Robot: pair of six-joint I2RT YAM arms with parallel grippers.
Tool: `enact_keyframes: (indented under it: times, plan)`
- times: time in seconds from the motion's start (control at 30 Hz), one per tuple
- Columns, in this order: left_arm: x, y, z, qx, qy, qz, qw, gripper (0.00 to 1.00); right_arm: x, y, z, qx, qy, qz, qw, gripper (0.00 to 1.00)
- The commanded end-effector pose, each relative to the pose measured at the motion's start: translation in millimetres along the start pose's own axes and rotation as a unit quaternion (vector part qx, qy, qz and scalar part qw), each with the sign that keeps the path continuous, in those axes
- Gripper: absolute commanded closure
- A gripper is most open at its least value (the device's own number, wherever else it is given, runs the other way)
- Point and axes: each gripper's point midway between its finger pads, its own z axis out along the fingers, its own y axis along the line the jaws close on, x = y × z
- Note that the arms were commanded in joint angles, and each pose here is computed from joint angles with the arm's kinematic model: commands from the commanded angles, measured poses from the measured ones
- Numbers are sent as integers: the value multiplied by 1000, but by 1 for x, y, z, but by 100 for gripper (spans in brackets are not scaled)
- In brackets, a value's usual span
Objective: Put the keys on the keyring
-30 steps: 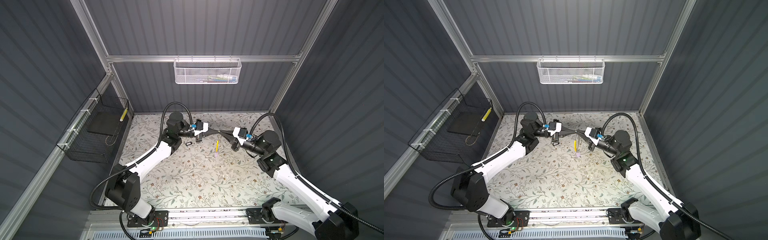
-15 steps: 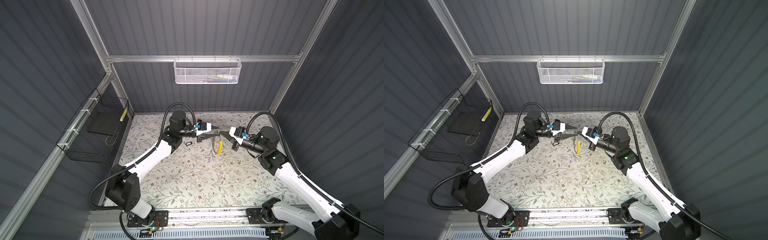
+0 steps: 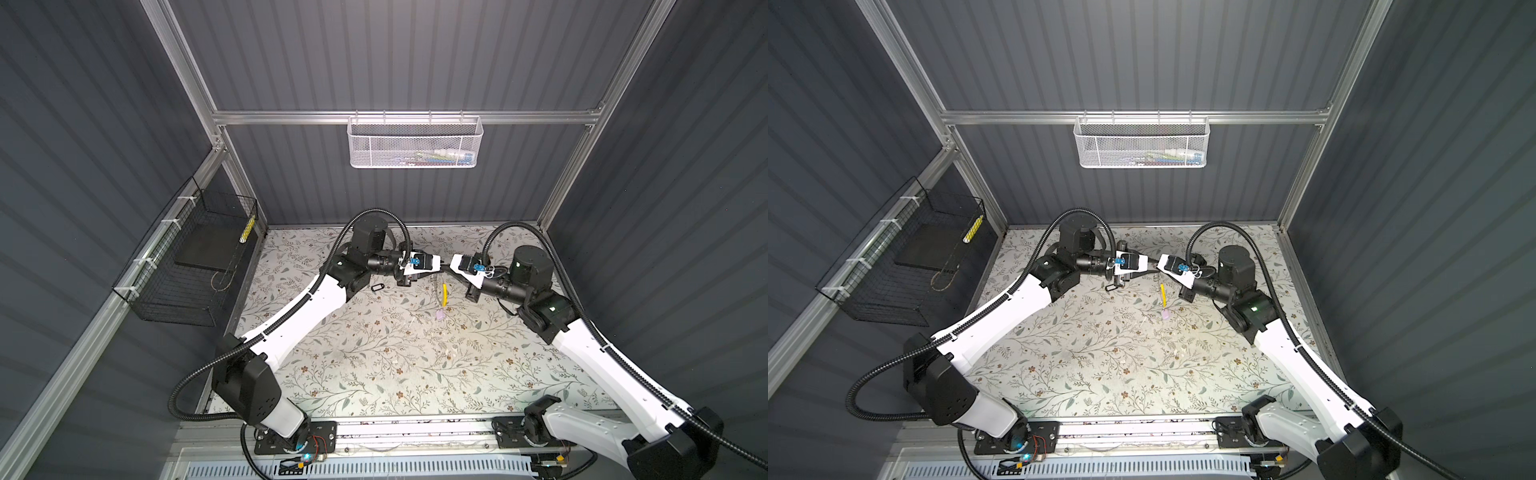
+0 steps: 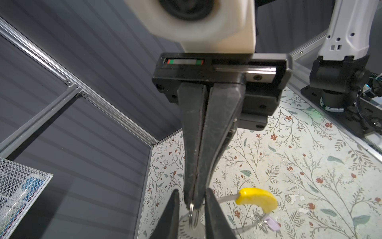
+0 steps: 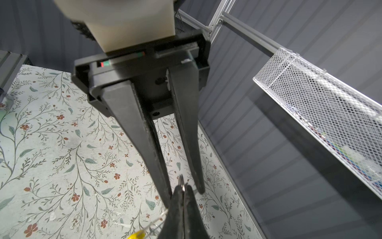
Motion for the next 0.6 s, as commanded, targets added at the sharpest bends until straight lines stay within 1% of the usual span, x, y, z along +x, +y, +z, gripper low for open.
enact_keyframes:
  times: [0.0, 0.03, 0.1, 0.37, 0.57]
  plan:
    - [-1, 4, 2, 2, 12, 12, 1000, 84, -8, 0, 0, -6, -3, -9, 1000, 98]
    - [0, 4, 2, 3, 14, 11, 1000, 86, -8, 0, 0, -5, -3, -9, 1000, 97]
    - [3, 2, 3, 6, 20, 9, 1000, 87, -9, 0, 0, -3, -5, -12, 1000, 98]
    - [11, 0, -1, 6, 51, 7, 999, 73, -7, -1, -4, 9, -4, -15, 1000, 98]
    - [18, 1, -4, -4, 75, 3, 997, 72, -7, 1, -6, 9, -6, -15, 1000, 98]
